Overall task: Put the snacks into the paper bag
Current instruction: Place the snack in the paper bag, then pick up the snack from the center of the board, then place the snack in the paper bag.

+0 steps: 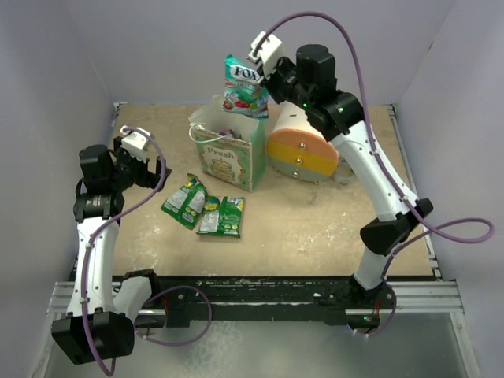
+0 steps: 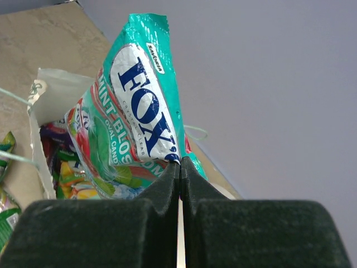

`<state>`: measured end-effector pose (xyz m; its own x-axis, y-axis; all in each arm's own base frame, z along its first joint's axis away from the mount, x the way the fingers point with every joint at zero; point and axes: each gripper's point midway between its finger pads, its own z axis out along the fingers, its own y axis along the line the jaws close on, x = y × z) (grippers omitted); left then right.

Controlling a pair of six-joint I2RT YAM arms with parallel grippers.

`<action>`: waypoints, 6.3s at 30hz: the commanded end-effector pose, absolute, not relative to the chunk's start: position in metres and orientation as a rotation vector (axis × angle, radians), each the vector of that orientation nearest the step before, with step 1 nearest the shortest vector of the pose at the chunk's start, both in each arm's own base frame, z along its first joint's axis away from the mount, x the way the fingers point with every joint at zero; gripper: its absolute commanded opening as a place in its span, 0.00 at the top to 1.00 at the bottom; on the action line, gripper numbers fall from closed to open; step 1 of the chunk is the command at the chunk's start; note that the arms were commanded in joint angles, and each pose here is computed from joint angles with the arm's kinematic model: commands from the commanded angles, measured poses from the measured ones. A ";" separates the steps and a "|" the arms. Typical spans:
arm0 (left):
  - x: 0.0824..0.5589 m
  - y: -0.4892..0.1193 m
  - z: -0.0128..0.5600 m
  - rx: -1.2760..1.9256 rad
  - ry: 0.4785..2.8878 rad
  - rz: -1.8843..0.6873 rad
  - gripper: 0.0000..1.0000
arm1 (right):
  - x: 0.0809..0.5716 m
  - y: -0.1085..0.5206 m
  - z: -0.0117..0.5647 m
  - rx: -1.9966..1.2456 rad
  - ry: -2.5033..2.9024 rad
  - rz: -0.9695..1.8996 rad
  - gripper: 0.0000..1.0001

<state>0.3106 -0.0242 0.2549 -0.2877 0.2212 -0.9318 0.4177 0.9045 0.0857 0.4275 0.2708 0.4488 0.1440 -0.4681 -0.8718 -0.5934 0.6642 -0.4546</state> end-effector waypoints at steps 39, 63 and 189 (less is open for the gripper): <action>0.308 -0.024 0.249 0.610 1.910 -0.192 0.01 | 0.436 0.307 0.353 -1.103 1.640 0.072 1.00; 0.301 -0.028 0.205 0.705 1.988 -0.237 0.01 | 0.424 0.311 0.338 -1.146 1.687 0.139 0.78; 0.441 -0.144 0.477 0.893 1.280 -0.074 1.00 | 0.379 0.159 0.367 -0.811 1.636 0.291 0.53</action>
<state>0.4403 -0.1063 0.4211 -0.0236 0.3417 -0.9395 0.5126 0.8110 0.2820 0.3852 0.1650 0.3393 -0.1052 -0.3672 -0.9242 -0.6657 0.7164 -0.2088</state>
